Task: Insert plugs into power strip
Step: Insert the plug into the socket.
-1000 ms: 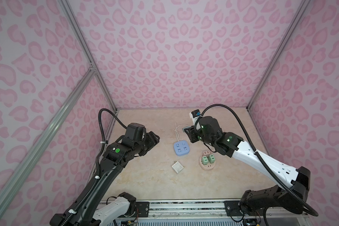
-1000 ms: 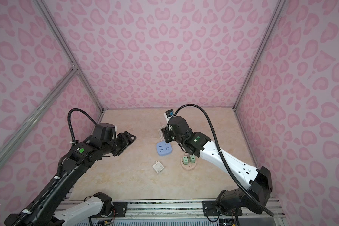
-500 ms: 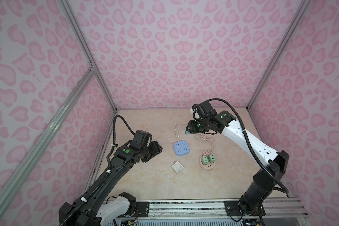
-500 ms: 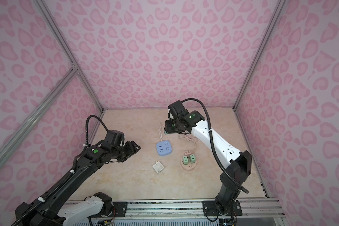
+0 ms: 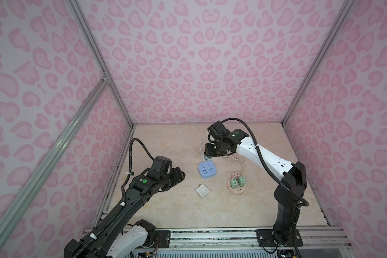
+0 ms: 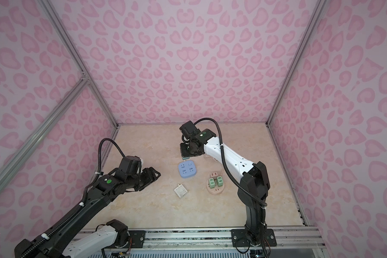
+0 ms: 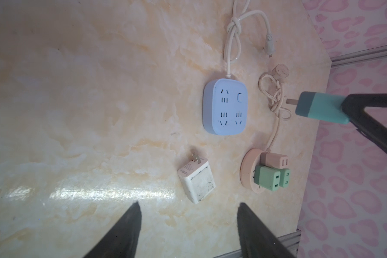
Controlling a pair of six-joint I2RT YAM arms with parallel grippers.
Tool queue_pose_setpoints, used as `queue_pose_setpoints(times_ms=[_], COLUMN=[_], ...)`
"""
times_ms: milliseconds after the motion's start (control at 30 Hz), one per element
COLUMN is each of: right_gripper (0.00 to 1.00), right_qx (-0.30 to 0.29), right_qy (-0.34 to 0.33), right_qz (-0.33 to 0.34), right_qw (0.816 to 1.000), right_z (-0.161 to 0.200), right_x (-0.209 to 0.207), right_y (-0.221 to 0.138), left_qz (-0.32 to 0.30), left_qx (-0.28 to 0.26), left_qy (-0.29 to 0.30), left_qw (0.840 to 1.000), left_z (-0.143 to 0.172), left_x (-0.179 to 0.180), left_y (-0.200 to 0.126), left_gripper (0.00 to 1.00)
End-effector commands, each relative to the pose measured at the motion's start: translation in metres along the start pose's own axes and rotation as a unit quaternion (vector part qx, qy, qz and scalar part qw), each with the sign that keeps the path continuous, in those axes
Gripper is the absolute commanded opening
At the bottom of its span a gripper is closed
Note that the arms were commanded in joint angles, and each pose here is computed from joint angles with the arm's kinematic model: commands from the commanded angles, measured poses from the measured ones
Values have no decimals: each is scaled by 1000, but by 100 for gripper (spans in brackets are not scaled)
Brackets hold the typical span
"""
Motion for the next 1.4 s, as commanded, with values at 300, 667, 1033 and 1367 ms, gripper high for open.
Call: queue_pose_setpoints(times_ms=[300,667,1033,1367], right_gripper=[0,0,0,0], right_qx=[58,90,99,103], right_qy=[-37,-39,-41,-35], right_qz=[23,47,39,42], right_qw=[997,994,993,993], right_z=[6,19,24,28], right_x=[9,1,4,3], right_y=[45,66,82,91], left_qz=[20,5,3,-2], left_qx=[-23,-23,-22,-18], left_qy=[21,18,20,20], left_qw=[999,1000,1000,1000], left_z=[1,5,5,5], left_x=[-9,2,2,2], left_y=[0,3,3,6], left_gripper=[70,69,70,69])
Point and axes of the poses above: each gripper's point midway between its finger pads, its own y axis out along the fingers, its own x axis along the line the jaws close on, z = x × y, the point moved 2 cm from there along -y, back along the fingers, and after that the axes turned 9 degrees about -y, right-handed, at the moved point
